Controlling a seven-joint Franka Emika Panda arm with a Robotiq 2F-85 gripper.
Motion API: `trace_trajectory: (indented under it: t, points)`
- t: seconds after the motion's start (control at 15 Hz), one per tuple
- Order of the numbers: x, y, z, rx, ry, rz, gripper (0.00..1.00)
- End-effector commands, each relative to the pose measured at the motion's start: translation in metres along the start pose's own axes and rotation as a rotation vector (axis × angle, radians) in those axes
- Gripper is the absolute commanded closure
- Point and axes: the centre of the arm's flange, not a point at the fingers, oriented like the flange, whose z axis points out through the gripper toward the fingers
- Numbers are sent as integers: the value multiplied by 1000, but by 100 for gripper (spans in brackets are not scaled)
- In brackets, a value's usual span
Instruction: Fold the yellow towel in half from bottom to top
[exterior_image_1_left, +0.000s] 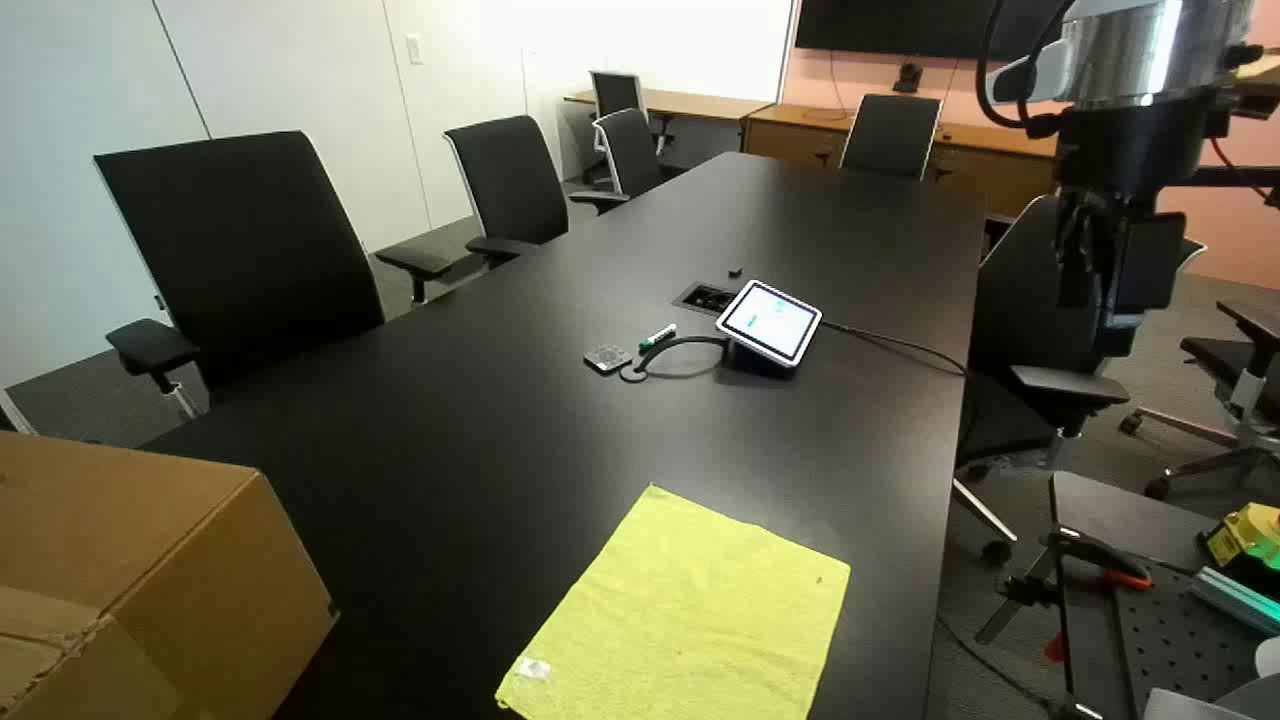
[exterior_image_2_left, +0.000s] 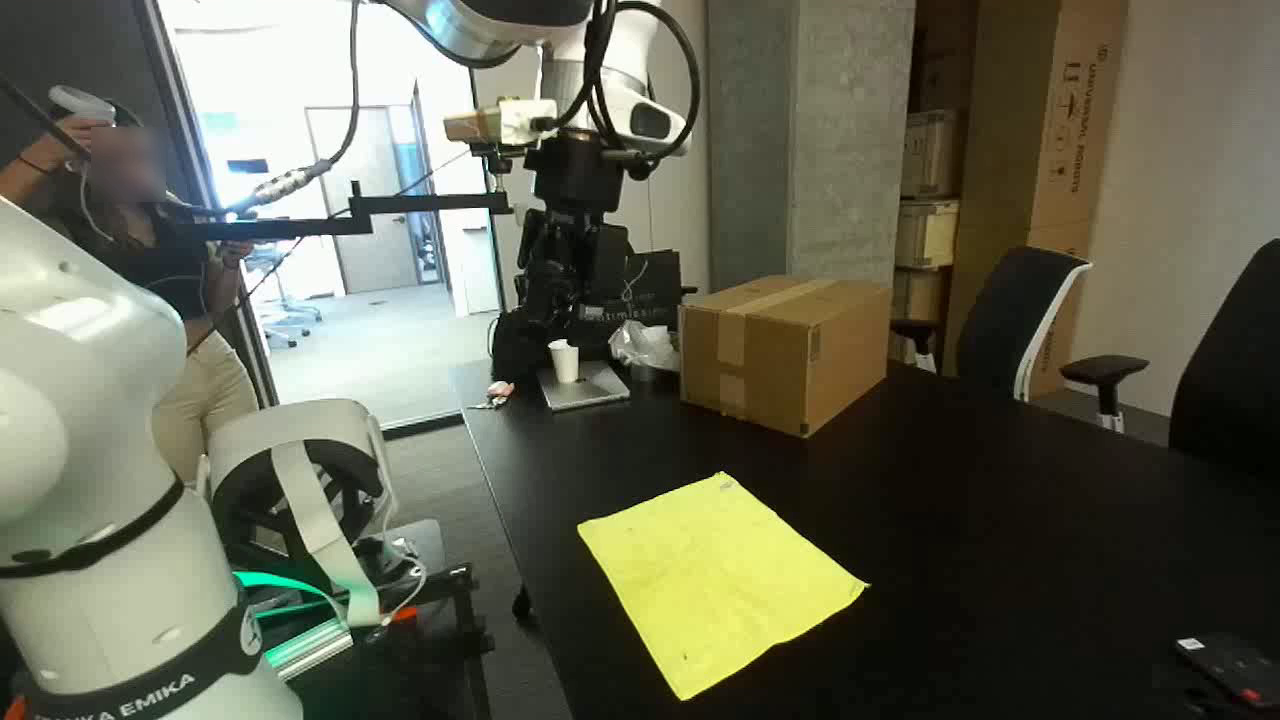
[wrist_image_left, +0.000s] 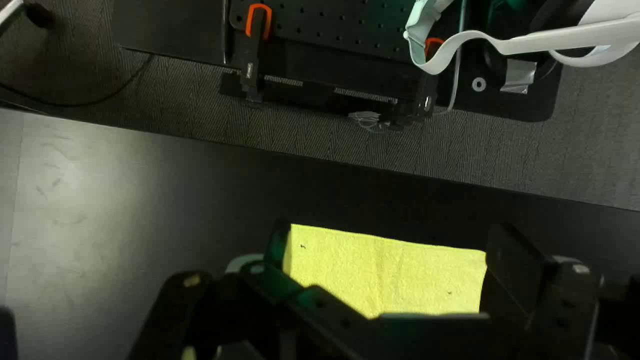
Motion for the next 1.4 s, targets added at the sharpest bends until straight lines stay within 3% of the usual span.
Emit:
trace_trajectory:
  t: [0.0,0.27,0.53,1.0,1.33]
  points:
    - [0,0,-1,0,3,0,0]
    - [2,0,-3,-4,7,2,0]
    - [13,5,20,-18,-7,-2,0]
    - [77,13,136,-22,24,-4,0]
    - [109,18,212,-12,-9,-4,0]
